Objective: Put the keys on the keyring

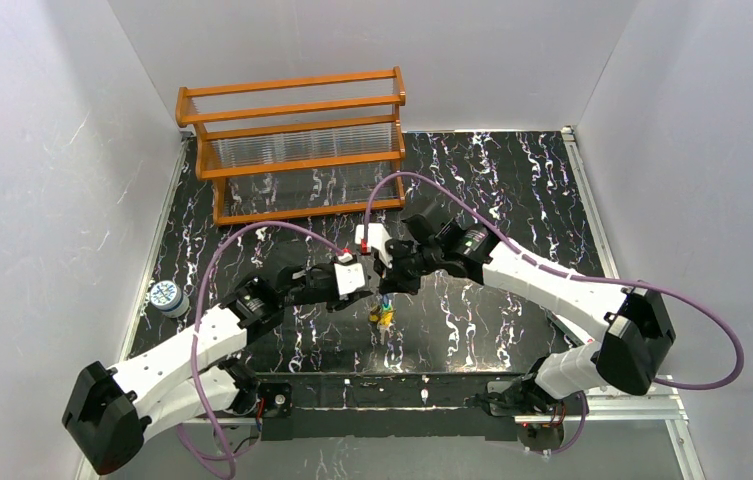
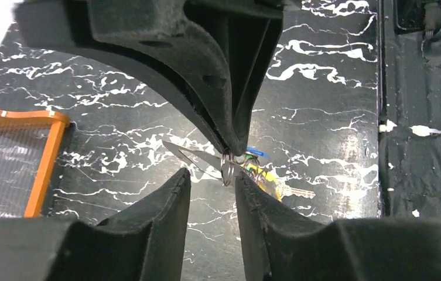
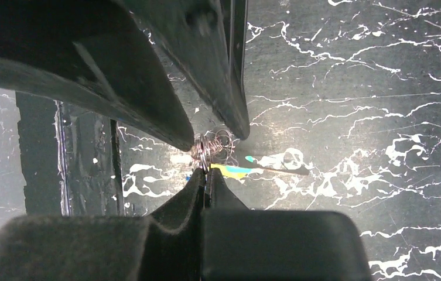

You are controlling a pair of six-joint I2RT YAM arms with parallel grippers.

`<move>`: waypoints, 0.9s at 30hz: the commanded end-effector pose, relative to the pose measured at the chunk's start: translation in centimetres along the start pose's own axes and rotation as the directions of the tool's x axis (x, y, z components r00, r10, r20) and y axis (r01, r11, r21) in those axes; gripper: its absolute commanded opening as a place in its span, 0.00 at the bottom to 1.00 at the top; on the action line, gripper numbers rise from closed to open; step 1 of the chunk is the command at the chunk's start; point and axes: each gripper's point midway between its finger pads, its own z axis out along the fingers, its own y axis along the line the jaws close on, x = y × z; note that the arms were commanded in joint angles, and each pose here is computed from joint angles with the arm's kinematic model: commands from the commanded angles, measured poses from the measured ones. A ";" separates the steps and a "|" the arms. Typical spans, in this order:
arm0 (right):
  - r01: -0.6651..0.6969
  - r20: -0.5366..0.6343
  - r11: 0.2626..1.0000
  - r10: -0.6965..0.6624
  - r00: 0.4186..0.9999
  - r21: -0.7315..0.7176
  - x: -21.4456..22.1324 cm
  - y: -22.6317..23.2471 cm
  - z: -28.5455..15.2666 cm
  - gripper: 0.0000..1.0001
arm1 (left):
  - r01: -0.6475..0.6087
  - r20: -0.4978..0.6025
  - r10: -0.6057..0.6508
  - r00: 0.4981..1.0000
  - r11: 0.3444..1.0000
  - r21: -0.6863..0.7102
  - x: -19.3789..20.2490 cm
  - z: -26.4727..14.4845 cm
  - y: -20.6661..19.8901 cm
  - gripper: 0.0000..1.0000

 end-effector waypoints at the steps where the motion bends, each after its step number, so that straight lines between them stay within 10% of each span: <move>1: 0.047 0.024 0.999 -0.047 0.999 0.023 -2.2 -0.1 -0.4 0.01 | -0.025 0.014 0.025 1.000 0.998 0.059 -1.1 0.4 -0.3 0.30; 27: 0.055 -0.014 0.998 -0.055 0.998 0.024 -1.5 0.0 1.0 0.01 | -0.048 0.023 0.047 0.999 0.998 0.031 -1.5 -0.5 -0.2 0.17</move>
